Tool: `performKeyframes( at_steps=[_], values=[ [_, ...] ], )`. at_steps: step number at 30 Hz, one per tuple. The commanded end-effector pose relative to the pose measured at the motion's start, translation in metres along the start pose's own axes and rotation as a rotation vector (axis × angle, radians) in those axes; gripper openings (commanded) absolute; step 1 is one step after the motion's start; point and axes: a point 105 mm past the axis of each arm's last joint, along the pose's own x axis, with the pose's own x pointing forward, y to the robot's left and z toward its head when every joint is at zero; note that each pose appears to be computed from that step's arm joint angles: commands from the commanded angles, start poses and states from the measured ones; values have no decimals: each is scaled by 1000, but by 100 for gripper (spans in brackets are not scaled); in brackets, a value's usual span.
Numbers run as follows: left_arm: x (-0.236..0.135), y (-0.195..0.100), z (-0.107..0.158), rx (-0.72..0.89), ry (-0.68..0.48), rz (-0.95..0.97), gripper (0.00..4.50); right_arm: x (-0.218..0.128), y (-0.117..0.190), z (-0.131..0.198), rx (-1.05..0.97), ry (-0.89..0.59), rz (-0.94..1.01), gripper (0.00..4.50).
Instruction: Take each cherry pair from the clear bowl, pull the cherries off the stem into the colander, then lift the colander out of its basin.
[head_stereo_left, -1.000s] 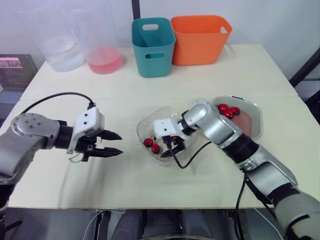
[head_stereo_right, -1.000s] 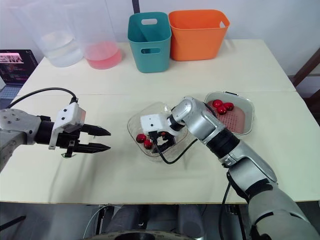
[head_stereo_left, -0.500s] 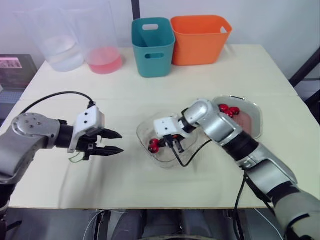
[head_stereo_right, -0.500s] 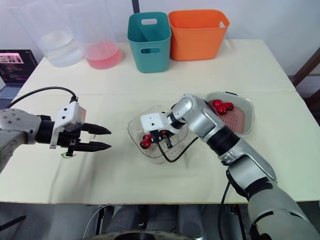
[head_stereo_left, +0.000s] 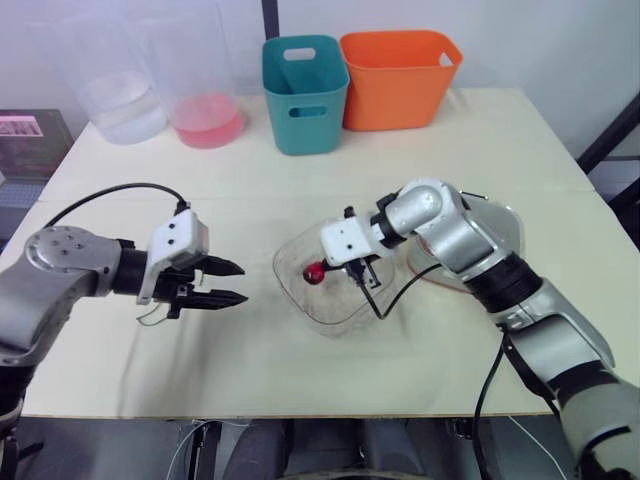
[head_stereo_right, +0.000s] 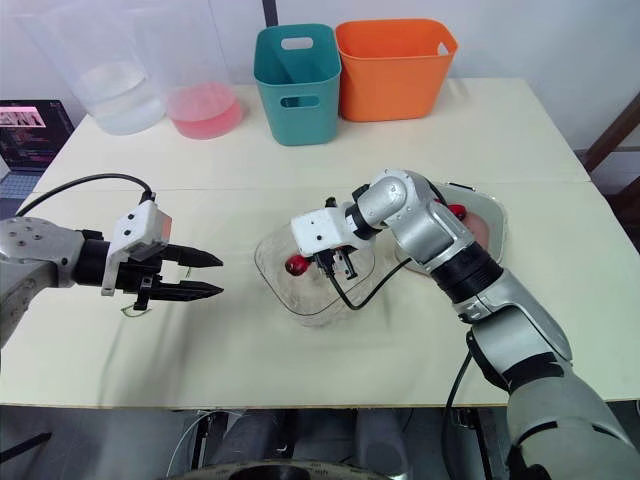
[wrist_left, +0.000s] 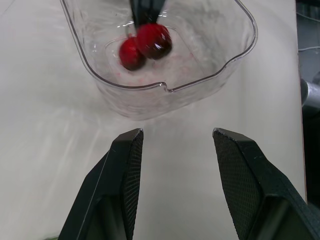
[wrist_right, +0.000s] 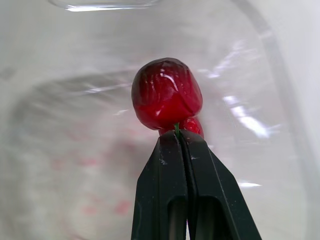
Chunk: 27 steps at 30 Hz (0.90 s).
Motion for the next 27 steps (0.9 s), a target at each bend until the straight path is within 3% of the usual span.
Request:
performKeyframes(
  at_steps=[1,7,10,14,15,23,27],
  values=[
    [-3,1,8,37,-16,5,236,-10,-12,19,-262,-70,-85,4],
    [-1,1,10,41,-26,1,236,-4,-6,3,-519,-28,-65,4],
    [0,1,10,41,-29,0,236,-6,-12,-1,-542,-13,-71,91],
    [-1,0,10,39,-28,2,236,-21,-22,-6,-443,9,-106,295],
    [-1,0,9,39,-27,3,236,-28,-25,-3,-344,-19,-120,343],
    [1,1,9,44,-30,2,236,-61,-16,13,629,-110,-27,343],
    [-3,3,11,67,-16,8,236,-51,0,25,932,-91,13,343]
  ],
)
